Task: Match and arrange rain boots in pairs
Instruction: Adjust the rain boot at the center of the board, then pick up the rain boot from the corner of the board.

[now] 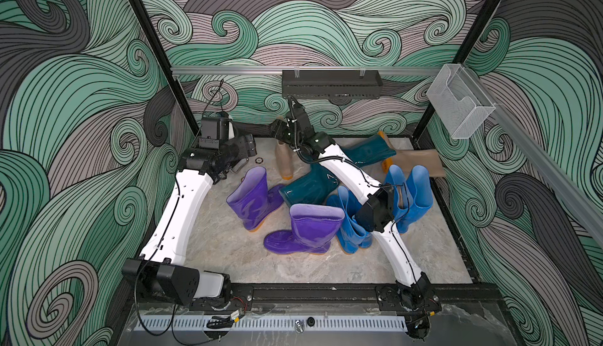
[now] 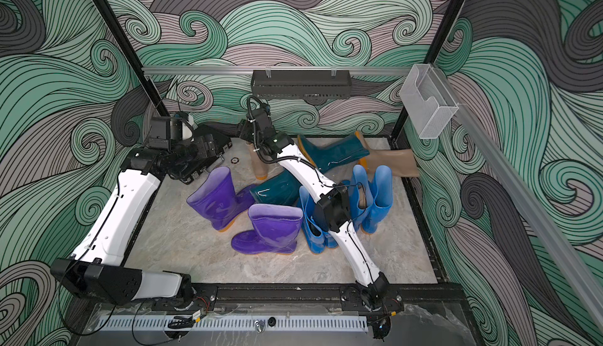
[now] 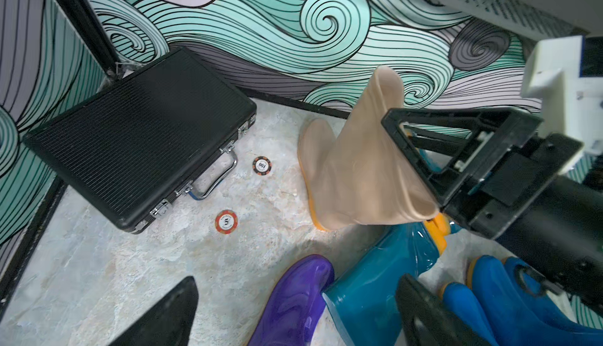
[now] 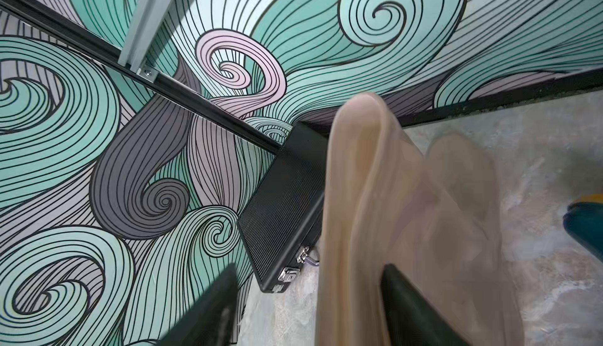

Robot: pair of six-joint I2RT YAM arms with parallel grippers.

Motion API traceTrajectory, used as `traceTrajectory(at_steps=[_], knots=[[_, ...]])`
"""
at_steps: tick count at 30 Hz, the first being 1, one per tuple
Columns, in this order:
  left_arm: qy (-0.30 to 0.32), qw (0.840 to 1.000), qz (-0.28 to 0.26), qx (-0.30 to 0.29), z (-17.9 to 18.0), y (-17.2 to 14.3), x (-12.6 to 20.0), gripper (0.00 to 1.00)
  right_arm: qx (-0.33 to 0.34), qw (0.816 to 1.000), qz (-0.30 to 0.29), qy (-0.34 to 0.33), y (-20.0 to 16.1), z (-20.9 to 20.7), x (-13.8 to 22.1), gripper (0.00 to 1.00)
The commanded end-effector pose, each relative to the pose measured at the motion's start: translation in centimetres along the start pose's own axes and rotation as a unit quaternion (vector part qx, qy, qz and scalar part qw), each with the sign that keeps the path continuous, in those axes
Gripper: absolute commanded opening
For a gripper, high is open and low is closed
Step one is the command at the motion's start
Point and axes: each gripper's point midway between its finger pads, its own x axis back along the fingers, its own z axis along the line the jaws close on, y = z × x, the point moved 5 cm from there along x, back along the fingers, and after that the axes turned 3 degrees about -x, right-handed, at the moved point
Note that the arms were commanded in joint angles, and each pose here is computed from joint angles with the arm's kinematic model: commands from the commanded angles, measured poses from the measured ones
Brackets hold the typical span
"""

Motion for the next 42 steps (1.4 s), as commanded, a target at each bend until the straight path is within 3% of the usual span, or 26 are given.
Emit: traceTrajectory(at_steps=[1,7,12,17,20,25,32,37,42], knots=[[-0.045,0.999,-0.025,0.008,-1.4,2.2,0.7,0.99,0.027,0.997,-0.065,0.04,5.1,3.2,4.4,0.76],[-0.089,0.996,-0.018,0.01,-3.3,3.2,0.5,0.99,0.095,0.992,-0.085,0.024,10.0,3.7,11.1,0.83],[-0.101,0.995,-0.009,0.002,-4.6,2.8,0.2,0.99,0.112,0.988,-0.099,-0.048,13.1,0.3,18.0,0.86],[-0.11,0.994,-0.003,0.003,-5.5,2.4,0.0,0.98,0.066,0.983,-0.125,-0.12,14.0,-6.8,24.8,0.87],[-0.107,0.994,-0.002,0.004,-5.6,2.4,-0.1,0.99,0.019,0.974,-0.177,-0.14,14.2,-10.7,31.1,0.87],[-0.099,0.995,0.003,-0.001,-5.8,2.3,-0.5,0.99,-0.045,0.961,-0.2,-0.187,12.8,-17.2,36.6,0.88],[-0.093,0.996,0.003,-0.001,-6.1,2.9,-0.9,0.98,-0.191,0.918,-0.257,-0.232,10.1,-27.2,40.8,0.88],[-0.085,0.996,0.008,0.003,-6.2,2.8,-1.5,0.99,-0.288,0.896,-0.266,-0.211,9.5,-33.2,40.0,0.89],[-0.07,0.998,-0.001,0.004,-6.2,3.2,-1.8,0.99,-0.377,0.852,-0.308,-0.192,8.9,-39.9,39.2,0.9]])
